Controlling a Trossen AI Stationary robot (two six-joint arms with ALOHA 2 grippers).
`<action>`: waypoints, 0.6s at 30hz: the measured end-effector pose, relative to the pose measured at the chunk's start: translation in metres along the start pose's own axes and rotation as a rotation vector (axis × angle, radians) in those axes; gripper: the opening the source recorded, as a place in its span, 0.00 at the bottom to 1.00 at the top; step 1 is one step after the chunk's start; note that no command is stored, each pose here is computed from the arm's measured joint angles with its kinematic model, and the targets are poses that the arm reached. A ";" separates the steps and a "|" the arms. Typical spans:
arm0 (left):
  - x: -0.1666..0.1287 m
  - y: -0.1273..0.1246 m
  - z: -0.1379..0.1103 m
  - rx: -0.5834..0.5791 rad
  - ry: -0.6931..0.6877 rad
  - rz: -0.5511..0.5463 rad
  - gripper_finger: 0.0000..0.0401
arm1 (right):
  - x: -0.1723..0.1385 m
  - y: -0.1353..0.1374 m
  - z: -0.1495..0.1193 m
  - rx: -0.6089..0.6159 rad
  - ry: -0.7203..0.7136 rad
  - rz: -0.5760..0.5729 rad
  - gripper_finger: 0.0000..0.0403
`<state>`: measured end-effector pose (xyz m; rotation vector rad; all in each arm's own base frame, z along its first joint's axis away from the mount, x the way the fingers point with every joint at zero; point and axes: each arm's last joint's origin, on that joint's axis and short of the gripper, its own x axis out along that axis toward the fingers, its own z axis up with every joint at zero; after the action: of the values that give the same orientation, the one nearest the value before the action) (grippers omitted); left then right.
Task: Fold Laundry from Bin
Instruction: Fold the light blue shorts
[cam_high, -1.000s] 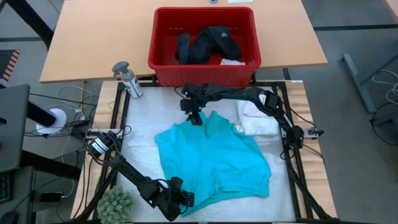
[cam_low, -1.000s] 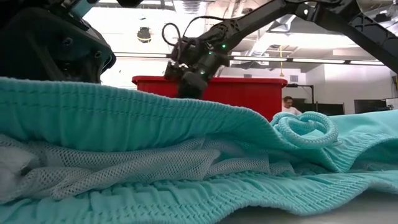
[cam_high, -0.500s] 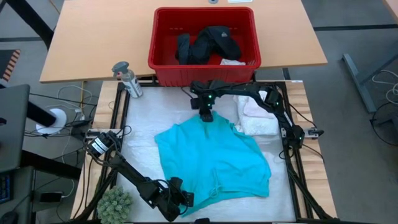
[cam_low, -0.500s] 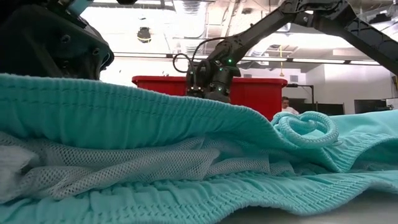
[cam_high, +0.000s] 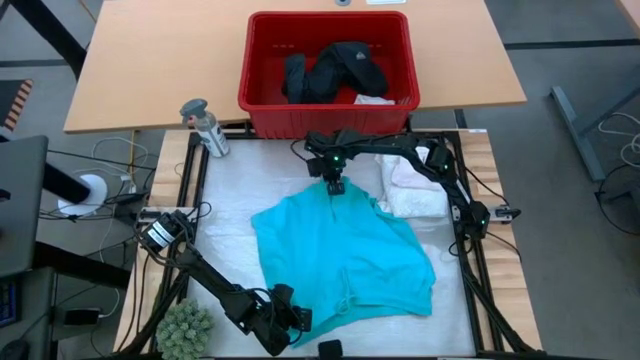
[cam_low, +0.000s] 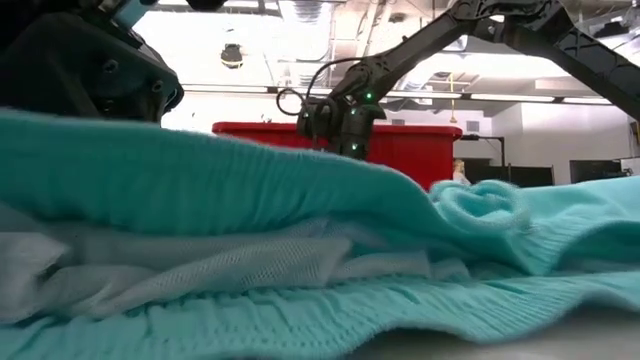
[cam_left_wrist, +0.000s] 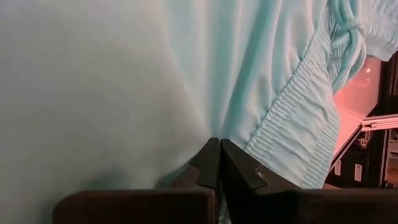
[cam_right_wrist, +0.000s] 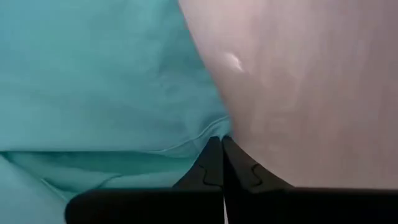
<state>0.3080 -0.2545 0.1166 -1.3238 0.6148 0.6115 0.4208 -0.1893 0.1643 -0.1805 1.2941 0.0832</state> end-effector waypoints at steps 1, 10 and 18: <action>0.000 0.000 0.000 -0.001 -0.001 0.000 0.00 | -0.001 -0.002 -0.002 0.000 0.017 -0.012 0.04; 0.000 0.000 0.000 -0.006 -0.004 -0.002 0.00 | -0.018 -0.013 -0.012 0.070 0.057 0.041 0.16; 0.000 0.000 0.000 -0.004 -0.006 0.000 0.00 | -0.089 -0.010 0.002 0.026 -0.267 0.100 0.25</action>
<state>0.3079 -0.2541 0.1164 -1.3256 0.6092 0.6168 0.4003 -0.1955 0.2517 -0.0784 1.0371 0.1702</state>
